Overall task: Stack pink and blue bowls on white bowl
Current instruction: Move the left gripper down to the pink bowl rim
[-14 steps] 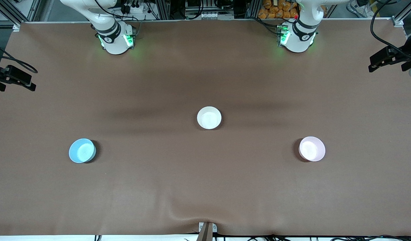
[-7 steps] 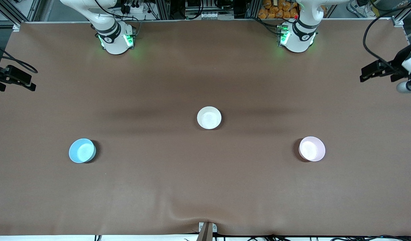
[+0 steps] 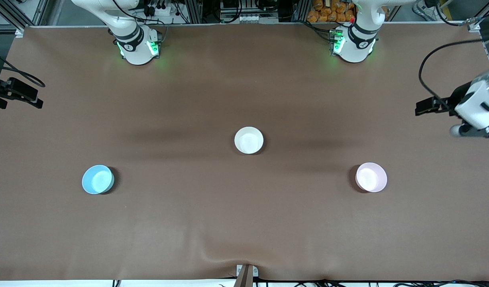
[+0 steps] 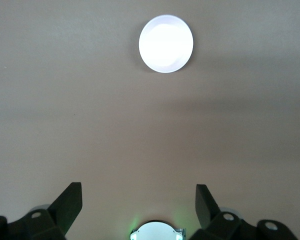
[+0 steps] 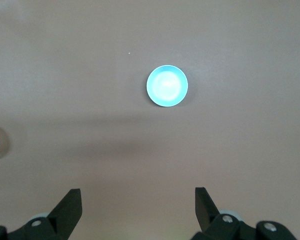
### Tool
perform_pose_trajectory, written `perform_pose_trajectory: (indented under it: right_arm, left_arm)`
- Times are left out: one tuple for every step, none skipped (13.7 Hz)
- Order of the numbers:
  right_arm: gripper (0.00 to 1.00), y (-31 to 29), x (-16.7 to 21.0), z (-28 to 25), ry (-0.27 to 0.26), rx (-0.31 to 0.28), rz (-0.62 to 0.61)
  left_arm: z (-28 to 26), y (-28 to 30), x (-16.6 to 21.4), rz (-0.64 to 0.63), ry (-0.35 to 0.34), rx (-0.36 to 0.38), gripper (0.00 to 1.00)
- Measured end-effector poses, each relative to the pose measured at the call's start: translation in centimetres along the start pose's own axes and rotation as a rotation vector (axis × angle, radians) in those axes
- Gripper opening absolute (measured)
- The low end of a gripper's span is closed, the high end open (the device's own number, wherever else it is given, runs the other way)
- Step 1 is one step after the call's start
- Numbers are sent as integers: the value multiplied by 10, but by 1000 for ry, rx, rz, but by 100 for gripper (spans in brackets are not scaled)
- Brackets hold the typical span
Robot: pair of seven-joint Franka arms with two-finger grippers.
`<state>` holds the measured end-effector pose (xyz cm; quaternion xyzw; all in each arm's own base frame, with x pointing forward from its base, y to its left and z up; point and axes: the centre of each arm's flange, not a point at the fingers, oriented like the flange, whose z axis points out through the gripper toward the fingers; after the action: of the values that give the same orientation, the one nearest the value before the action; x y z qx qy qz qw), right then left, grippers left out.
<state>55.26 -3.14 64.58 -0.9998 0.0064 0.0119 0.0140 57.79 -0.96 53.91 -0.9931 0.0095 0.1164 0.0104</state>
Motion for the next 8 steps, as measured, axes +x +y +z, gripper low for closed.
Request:
perform_pose_trajectory:
  right_arm:
    - [100, 0, 0, 0, 0, 0, 0]
    - [100, 0, 0, 0, 0, 0, 0]
    - [100, 0, 0, 0, 0, 0, 0]
    - [100, 0, 0, 0, 0, 0, -1]
    - [100, -1, 0, 0, 0, 0, -1]
    - [100, -2, 0, 0, 0, 0, -3]
    - [100, -2, 0, 0, 0, 0, -4]
    - [100, -3, 0, 0, 0, 0, -6]
  left_arm:
    - [12, 0, 8, 0, -17, -1, 100]
    - [24, 0, 17, 0, -23, -1, 100]
    - [36, -1, 26, 0, -21, -2, 100]
    - [48, -1, 33, 0, -15, -3, 100]
    - [60, 0, 40, 1, -6, -3, 100]
    - [71, 0, 45, 2, 6, -3, 100]
    - [81, 0, 51, 2, 20, -4, 100]
    - [92, 0, 57, 2, 36, -4, 100]
